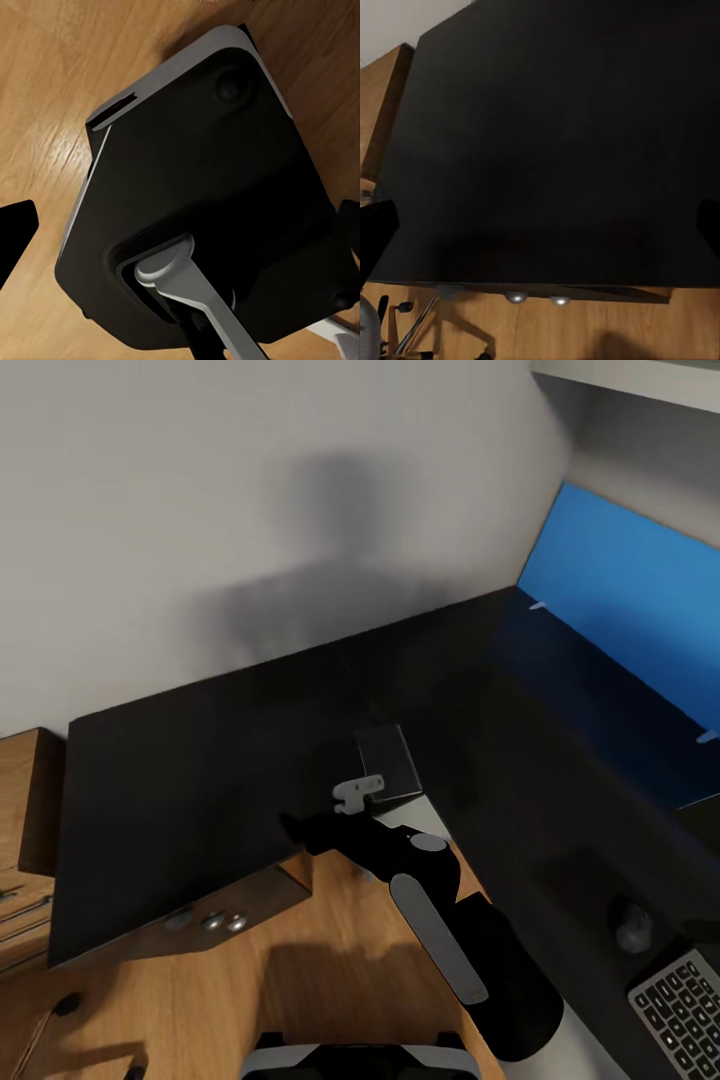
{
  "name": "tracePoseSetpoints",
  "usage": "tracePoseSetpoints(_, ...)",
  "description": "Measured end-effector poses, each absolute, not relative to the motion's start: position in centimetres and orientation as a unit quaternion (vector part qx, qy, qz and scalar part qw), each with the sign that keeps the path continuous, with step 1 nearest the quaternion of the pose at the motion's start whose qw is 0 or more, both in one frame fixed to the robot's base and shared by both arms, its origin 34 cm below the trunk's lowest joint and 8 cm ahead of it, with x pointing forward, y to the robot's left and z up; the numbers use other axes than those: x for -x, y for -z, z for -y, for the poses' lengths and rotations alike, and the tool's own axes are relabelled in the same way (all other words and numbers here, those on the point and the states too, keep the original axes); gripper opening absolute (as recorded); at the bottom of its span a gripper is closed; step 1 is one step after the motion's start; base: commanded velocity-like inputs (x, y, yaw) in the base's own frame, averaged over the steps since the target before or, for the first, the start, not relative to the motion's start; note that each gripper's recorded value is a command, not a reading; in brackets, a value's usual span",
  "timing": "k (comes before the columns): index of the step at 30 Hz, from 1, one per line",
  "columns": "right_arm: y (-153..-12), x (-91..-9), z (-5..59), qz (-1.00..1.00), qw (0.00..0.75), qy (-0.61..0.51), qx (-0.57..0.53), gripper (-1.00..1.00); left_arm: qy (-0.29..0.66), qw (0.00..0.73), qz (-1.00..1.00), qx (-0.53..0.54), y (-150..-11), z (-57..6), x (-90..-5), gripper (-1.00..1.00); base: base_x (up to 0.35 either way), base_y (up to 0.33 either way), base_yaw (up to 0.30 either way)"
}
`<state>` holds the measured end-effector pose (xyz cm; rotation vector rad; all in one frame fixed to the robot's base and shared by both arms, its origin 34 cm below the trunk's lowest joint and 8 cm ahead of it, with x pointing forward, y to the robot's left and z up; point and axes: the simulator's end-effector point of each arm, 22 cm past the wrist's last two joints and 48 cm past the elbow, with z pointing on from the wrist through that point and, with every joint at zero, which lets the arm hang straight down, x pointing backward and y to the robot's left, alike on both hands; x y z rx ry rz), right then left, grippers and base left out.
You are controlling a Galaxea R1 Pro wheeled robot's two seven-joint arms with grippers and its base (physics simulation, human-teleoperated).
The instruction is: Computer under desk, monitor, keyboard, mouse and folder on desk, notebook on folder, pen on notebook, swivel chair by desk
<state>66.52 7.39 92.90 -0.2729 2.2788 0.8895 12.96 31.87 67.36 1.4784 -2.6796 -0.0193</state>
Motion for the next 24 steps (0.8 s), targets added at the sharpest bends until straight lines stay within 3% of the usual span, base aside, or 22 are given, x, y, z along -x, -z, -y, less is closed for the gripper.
tracePoseSetpoints(24,-95.7,-65.8,-9.0,-0.857,0.359,-0.348,0.126,1.00,-0.002,0.022,0.872,-0.490,-67.5,-32.1,-14.2,1.00,0.000,0.000,0.003)
